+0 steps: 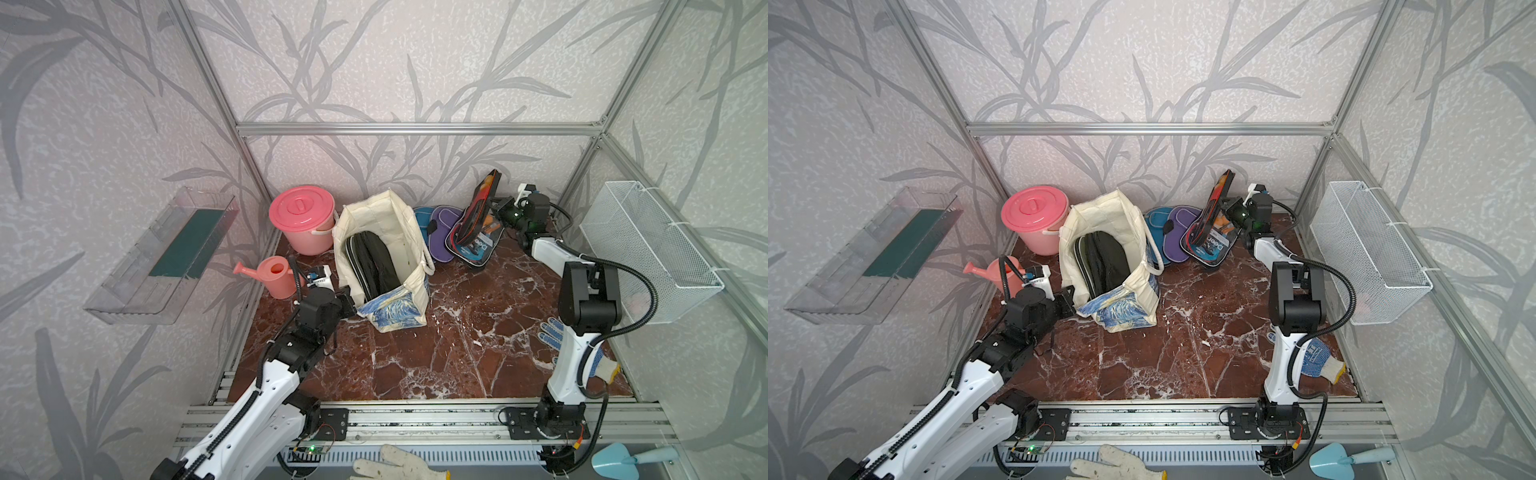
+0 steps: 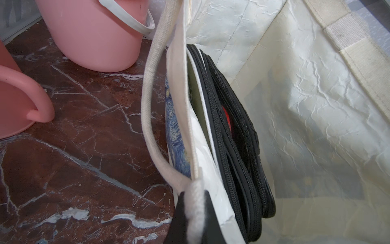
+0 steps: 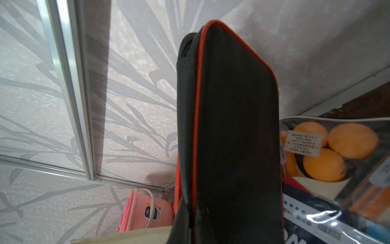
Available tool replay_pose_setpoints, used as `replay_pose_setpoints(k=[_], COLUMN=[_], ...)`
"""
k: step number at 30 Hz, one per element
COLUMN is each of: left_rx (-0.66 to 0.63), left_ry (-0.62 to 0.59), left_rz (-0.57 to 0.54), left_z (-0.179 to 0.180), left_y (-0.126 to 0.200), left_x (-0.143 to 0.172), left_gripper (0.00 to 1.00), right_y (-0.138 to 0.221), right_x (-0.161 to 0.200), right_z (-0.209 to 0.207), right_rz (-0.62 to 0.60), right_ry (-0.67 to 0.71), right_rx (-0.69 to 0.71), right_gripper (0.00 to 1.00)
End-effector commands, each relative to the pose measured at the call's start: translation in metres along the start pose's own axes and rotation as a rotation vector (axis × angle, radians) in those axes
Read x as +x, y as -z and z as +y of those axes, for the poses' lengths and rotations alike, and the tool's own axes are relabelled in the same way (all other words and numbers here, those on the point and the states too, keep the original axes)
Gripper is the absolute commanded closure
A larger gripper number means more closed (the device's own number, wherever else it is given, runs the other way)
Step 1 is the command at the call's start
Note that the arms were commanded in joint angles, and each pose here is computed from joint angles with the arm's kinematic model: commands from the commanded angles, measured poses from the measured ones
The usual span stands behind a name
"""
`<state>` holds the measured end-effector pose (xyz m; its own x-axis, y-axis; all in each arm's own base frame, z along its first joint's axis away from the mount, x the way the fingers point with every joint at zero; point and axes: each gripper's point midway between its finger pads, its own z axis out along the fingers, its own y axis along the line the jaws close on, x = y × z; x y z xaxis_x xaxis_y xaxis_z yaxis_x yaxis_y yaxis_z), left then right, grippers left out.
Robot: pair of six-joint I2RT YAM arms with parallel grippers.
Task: Remove the ping pong set from the canvas bag
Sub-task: Place the ping pong set at the ping pong set.
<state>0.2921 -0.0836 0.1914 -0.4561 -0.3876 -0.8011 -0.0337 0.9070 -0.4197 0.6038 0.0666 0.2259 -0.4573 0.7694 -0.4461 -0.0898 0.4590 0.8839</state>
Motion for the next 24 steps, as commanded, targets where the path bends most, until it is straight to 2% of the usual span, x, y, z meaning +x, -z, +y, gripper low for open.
replay_pose_setpoints(k=[1,15,24], left_rx=[-0.003,-0.002,0.003], left_ry=[-0.017,-0.014,-0.011], left_rz=[-0.006,-0.002,-0.006], left_z=[0.000,0.000,-0.001], left_y=[-0.001,-0.002,0.000], left_x=[-0.003,-0.001,-0.003], left_gripper=[1.00,1.00,1.00], right_y=[0.013,0.064,0.079], right_x=[-0.019,-0.021,-0.006], right_z=[0.005,-0.092,-0.133], right_rz=[-0.050,-0.046,0.000], right_ry=[0.021,-0.077,-0.084], right_rx=[-0.057,0.156,0.309], right_gripper=[1.00,1.00,1.00])
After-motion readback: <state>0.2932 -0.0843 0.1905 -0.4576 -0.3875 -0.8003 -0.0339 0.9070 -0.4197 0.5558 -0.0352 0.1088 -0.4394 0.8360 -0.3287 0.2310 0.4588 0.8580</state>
